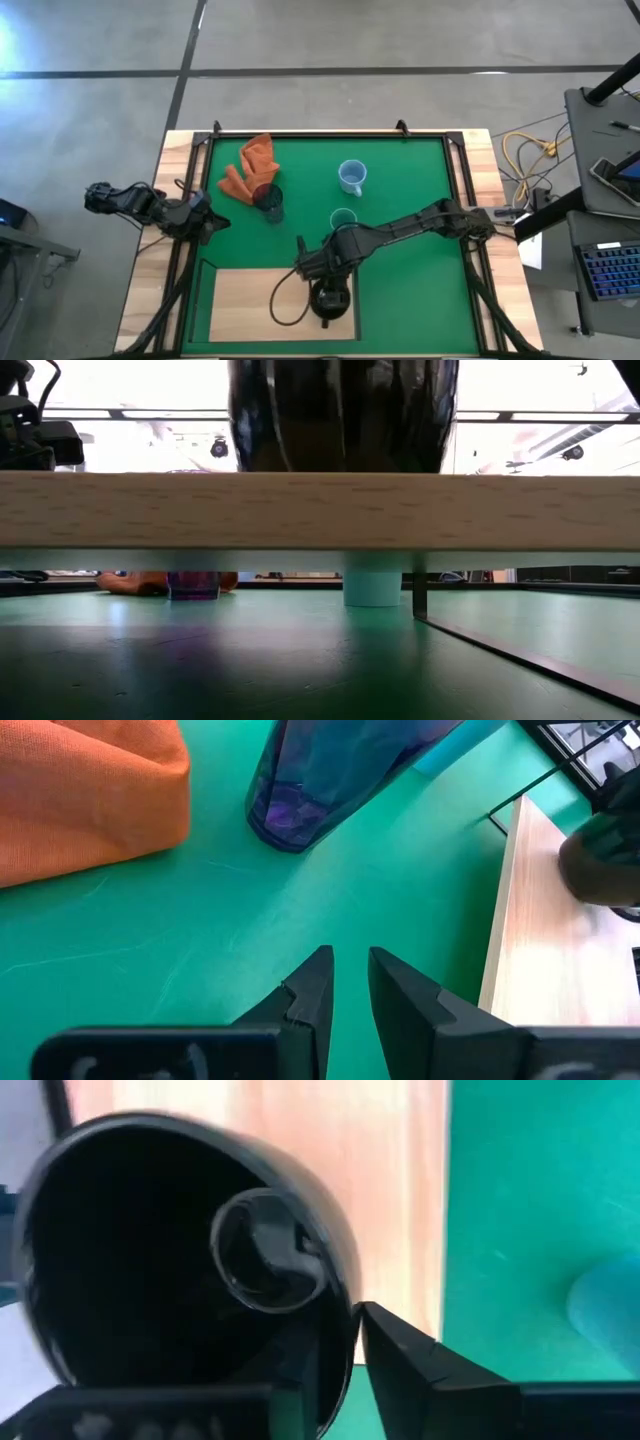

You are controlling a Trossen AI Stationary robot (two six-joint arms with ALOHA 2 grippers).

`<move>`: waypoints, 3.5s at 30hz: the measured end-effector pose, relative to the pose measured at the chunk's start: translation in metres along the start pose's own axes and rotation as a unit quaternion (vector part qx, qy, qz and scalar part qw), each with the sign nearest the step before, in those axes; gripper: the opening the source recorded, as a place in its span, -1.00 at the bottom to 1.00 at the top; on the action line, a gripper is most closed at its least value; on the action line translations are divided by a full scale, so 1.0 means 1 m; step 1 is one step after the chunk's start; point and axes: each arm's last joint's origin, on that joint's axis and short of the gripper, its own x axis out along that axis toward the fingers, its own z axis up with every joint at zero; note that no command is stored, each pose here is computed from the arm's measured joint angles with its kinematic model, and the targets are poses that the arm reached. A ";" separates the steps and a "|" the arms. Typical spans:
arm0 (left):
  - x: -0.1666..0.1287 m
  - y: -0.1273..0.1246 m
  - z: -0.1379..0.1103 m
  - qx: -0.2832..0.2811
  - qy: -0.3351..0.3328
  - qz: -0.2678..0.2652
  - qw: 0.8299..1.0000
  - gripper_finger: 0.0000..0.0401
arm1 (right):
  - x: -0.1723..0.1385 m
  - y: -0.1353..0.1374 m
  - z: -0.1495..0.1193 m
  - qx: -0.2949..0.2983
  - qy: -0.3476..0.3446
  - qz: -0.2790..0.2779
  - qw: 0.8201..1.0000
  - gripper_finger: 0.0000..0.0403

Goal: Stack small to large cups/mugs on shelf
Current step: Put the black mug on the shelf

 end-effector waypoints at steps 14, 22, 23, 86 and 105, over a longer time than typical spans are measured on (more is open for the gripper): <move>0.000 0.000 0.000 0.000 0.000 0.000 1.000 -0.74 | -0.031 -0.003 -0.002 -0.050 -0.056 -0.046 0.996 -0.27; 0.000 0.000 0.000 0.000 0.000 0.000 1.000 -0.74 | -0.149 -0.022 -0.007 -0.061 -0.260 -0.045 0.963 -0.25; 0.000 0.000 0.000 0.000 0.000 0.000 1.000 -0.74 | -0.166 -0.025 -0.010 -0.054 -0.292 -0.040 0.954 -0.25; -0.064 -0.186 0.156 0.245 -0.343 -0.378 0.824 -0.74 | -0.244 -0.094 -0.053 0.184 -0.404 -0.260 0.858 -0.40; -0.016 -0.182 0.125 0.190 -0.034 -0.162 0.968 -0.90 | -0.232 -0.092 -0.083 0.233 -0.282 -0.246 0.897 -0.45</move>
